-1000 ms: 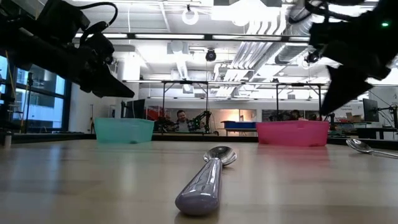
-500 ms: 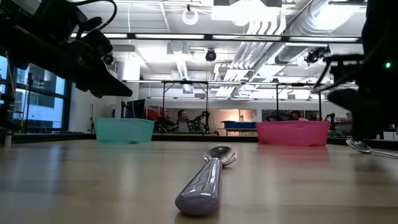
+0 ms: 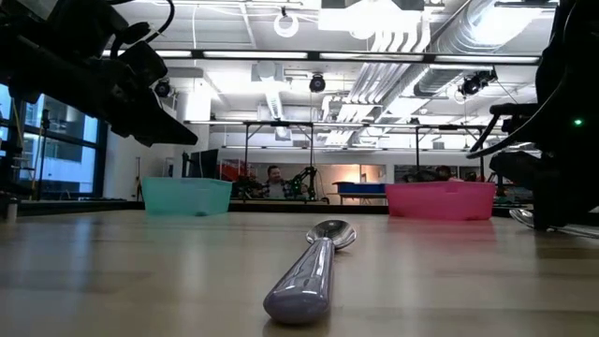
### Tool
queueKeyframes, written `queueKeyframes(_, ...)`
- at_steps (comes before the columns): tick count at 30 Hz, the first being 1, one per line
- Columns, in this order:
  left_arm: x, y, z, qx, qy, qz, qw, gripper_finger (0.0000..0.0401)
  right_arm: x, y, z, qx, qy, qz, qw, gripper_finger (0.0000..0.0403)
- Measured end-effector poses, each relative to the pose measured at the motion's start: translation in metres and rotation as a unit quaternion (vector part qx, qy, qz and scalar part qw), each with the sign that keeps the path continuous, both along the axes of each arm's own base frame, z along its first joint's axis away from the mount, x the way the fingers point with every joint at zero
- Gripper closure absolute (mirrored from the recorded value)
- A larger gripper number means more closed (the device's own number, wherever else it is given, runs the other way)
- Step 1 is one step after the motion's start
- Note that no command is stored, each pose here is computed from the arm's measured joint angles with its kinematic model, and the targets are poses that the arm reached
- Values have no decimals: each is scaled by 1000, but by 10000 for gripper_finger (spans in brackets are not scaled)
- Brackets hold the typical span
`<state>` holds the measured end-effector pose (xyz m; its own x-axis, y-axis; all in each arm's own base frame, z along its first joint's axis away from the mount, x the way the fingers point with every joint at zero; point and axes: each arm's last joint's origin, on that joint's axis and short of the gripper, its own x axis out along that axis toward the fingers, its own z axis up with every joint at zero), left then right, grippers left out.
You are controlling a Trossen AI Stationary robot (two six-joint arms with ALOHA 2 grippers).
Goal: Sort silverware by color (type)
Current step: Put the orange spoon into the pink bin
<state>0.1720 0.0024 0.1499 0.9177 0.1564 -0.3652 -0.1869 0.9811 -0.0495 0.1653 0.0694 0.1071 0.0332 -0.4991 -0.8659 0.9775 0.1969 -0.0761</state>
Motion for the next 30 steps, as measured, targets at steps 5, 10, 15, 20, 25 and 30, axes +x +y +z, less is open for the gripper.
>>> queueKeyframes(5, 0, 0, 0, 0, 0, 0, 1000, 396, 2, 1, 0, 0, 2, 21, 1000, 379)
queueKeyframes(10, 0, 0, 0, -4, -1, 2, 1000, 396, 2, 1, 0, -5, 4, 28, 1000, 396)
queueKeyframes(15, 0, 0, 0, -4, -1, 2, 1000, 396, 6, 2, 7, -8, 12, 28, 1000, 401)
queueKeyframes(20, 0, 0, 0, -4, -1, 2, 1000, 396, 8, 1, 14, -8, 15, 36, 999, 402)
queueKeyframes(25, 0, 0, 0, -5, -1, 2, 1000, 396, 12, -9, 16, -10, 22, 42, 999, 402)
queueKeyframes(30, 0, 0, 0, -9, -2, 4, 1000, 396, 21, -24, 25, -8, 34, 60, 998, 402)
